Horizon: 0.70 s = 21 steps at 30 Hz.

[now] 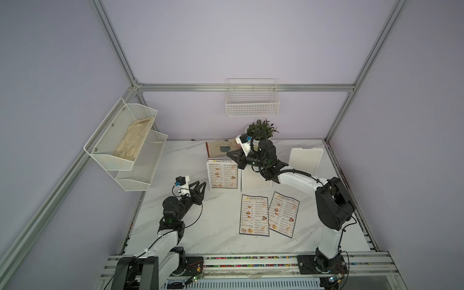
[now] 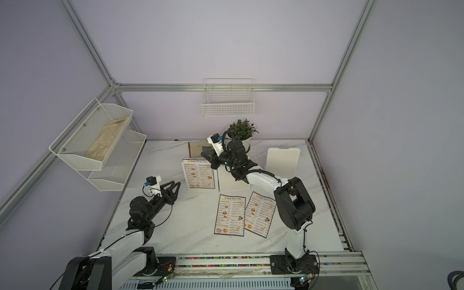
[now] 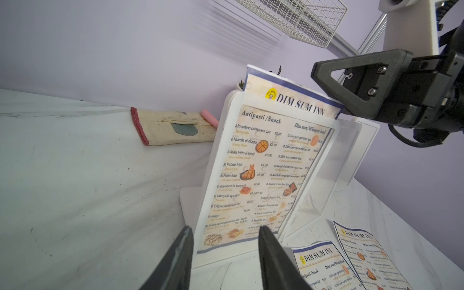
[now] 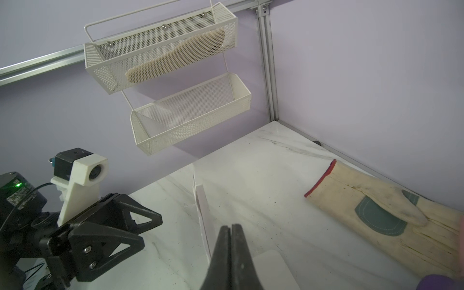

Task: Insert the menus into the narrow rack
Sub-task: Insert the menu into the narrow rack.

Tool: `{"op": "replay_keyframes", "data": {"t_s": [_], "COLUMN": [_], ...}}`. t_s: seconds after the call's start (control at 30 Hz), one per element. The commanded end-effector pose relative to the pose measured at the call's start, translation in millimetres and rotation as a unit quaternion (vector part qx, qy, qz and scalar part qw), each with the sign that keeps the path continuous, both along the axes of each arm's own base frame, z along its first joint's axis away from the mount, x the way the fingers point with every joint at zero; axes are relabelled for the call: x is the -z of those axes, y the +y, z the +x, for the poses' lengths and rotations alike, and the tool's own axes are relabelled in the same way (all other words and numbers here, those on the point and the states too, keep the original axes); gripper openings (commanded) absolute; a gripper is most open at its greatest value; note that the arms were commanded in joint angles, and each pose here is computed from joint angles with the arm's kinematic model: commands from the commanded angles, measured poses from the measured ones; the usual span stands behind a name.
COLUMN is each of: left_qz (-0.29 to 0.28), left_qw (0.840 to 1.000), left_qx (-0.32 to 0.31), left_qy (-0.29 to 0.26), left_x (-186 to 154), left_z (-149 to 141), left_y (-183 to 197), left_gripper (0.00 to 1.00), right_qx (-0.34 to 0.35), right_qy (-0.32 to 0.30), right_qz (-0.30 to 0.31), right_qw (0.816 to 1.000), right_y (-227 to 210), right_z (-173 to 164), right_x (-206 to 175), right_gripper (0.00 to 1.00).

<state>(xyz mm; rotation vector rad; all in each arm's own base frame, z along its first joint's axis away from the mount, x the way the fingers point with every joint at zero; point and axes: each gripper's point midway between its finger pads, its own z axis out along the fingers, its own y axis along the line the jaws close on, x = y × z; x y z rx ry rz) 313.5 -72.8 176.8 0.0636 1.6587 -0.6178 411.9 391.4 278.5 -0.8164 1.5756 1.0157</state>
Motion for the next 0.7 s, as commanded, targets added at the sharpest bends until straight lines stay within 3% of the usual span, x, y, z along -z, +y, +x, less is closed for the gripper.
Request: {"op": "replay_keyframes", "data": {"t_s": [0.0, 0.17, 0.67], "left_qz": [0.002, 0.002, 0.003], "left_qw": [1.0, 1.0, 1.0], "left_qx": [0.006, 0.005, 0.005], "left_qy": [-0.014, -0.013, -0.016], "left_x": [-0.5, 0.2, -1.1], "left_z": [-6.7, -6.9, -7.5], "left_y": [-2.8, -2.5, -2.6], "left_gripper": [0.44, 0.44, 0.44], "right_qx": [0.031, 0.063, 0.148], "right_qy": [-0.041, -0.041, -0.015], "right_qz": [-0.004, -0.028, -0.109], "right_qw": [0.999, 0.997, 0.983], "right_y": [0.0, 14.6, 35.9], "right_z": [-8.1, -10.8, 11.1], "right_x": [-34.8, -42.2, 2.9], "right_gripper": [0.06, 0.08, 0.08]}}
